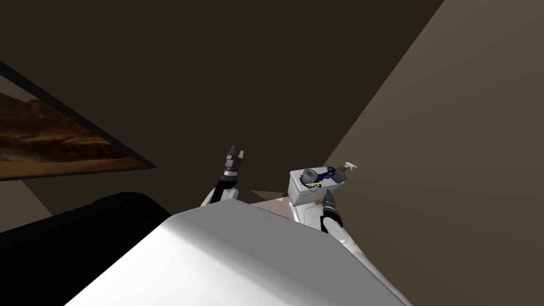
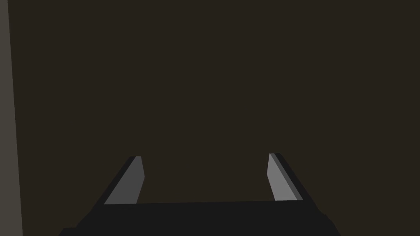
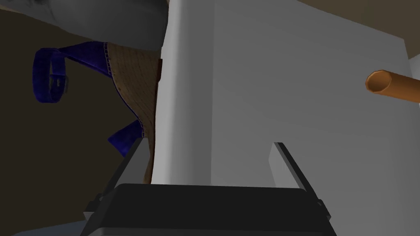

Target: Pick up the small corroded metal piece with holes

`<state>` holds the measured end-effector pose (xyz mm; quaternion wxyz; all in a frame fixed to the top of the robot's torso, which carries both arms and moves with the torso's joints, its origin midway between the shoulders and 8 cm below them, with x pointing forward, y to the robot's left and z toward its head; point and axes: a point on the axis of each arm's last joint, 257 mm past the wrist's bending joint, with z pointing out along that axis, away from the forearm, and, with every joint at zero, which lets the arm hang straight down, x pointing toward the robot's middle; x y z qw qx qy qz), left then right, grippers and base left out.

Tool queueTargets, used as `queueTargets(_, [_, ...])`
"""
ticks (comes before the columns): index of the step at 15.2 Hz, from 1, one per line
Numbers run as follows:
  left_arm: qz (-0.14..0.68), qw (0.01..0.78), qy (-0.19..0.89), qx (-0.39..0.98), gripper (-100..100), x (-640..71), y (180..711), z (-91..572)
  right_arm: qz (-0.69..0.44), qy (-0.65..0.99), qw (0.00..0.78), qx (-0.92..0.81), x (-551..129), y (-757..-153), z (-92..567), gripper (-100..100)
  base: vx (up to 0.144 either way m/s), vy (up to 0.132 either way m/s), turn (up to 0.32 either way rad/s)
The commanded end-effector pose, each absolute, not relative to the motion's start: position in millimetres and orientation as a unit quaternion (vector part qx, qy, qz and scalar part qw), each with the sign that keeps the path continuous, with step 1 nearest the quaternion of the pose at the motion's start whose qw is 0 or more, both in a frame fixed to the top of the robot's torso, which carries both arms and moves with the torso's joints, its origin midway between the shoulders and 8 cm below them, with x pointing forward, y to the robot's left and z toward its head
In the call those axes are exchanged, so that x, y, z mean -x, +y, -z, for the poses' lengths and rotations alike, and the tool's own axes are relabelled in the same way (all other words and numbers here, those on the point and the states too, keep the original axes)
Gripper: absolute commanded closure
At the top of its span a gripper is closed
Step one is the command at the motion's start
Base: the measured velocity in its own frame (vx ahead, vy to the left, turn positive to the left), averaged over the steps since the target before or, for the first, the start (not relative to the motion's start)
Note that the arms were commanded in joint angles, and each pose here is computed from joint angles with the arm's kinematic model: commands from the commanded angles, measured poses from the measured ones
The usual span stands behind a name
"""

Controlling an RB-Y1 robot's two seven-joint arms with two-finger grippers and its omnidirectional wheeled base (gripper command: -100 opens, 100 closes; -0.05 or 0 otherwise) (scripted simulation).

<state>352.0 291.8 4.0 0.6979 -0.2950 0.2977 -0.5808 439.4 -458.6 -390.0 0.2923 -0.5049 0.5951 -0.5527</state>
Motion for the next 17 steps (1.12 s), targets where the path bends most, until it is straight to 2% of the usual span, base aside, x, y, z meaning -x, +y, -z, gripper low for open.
queueTargets(1, [0.581,0.698,0.298,0.295,0,-352,292,-4,0.568,0.578,0.288,0.51,-434,-460,388,-100,0.005,-0.041,0.085])
queueTargets(17, [0.581,0.698,0.298,0.295,0,-352,292,-4,0.65,0.484,0.29,0.508,-409,-457,356,-100,0.003,-0.037,0.088])
